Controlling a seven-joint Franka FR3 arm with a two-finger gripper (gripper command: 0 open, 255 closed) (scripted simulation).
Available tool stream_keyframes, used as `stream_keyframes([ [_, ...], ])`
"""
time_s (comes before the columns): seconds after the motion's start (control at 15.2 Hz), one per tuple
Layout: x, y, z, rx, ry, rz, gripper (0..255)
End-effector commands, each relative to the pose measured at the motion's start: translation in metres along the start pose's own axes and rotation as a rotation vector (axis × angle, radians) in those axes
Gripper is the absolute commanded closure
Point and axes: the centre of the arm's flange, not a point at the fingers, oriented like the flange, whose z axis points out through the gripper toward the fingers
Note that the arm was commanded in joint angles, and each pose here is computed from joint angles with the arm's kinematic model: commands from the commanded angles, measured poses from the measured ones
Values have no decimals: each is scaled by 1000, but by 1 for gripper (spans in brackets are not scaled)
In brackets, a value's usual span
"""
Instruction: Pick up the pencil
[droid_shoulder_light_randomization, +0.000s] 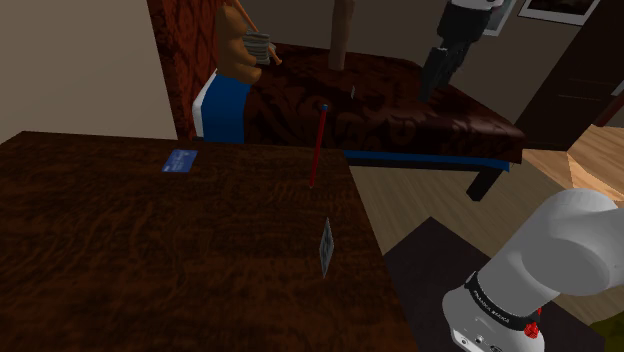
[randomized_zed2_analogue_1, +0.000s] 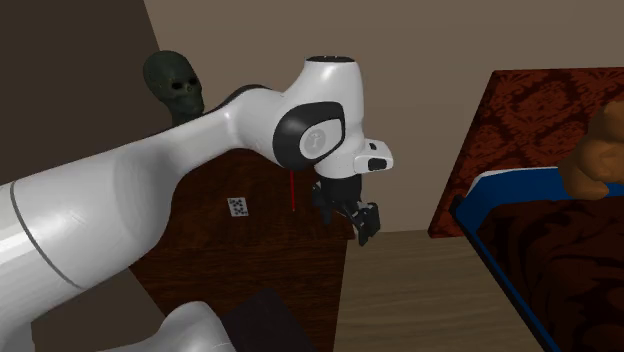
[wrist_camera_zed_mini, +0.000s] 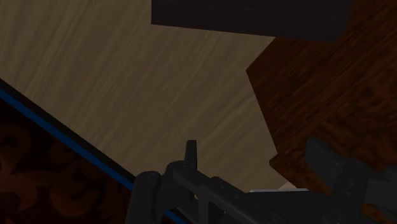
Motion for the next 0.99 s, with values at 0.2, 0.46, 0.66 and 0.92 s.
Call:
stream_keyframes([
  [0.2,21,-33,-9,13,-24,-52,0],
  [0.46,47,-77,-20,31,-55,-122,0],
  [0.66,64,-112,-29,44,-79,-174,0],
  [0.92,85,-159,-40,62,-110,-244,0],
])
